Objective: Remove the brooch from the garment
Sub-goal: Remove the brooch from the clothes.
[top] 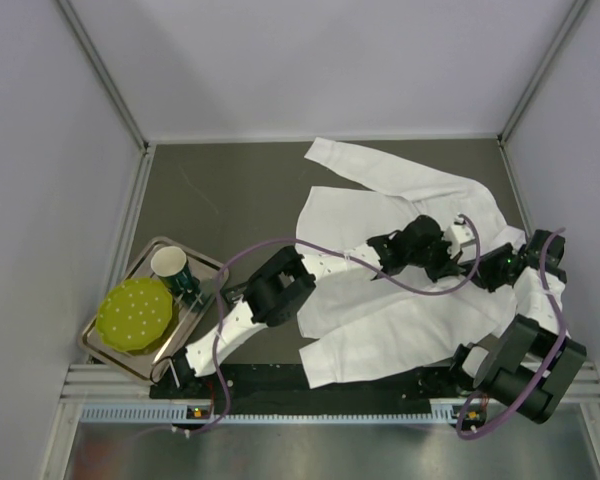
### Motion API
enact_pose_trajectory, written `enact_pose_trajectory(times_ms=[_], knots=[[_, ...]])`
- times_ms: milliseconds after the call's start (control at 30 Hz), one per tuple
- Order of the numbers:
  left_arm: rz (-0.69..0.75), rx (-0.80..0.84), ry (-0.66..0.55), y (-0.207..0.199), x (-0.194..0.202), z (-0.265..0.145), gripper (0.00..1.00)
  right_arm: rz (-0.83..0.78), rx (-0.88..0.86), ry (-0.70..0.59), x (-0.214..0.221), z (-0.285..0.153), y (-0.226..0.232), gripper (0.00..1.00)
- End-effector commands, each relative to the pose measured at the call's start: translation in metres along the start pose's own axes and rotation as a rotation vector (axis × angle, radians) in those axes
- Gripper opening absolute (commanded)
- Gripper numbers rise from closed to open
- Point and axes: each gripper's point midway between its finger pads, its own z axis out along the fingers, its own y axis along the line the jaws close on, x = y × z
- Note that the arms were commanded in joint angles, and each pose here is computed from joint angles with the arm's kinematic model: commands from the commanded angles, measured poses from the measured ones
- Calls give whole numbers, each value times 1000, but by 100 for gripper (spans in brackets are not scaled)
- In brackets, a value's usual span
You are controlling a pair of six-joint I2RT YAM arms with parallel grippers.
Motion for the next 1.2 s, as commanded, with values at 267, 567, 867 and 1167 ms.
enact_pose_trajectory(times_ms=[267, 567, 867, 1167], knots=[[-188, 420, -112, -84, -55, -13, 0, -234, -226, -96, -15, 1, 35, 7], [-254, 557, -58, -96, -52, -26, 0, -270, -266, -82, -8, 2, 36, 2], [-359, 760, -48, -105, -56, -45, 0, -331, -340, -58, 3, 0, 46, 0], [-427, 784, 3, -101, -47, -43, 0, -363, -380, -47, 11, 4, 51, 0]])
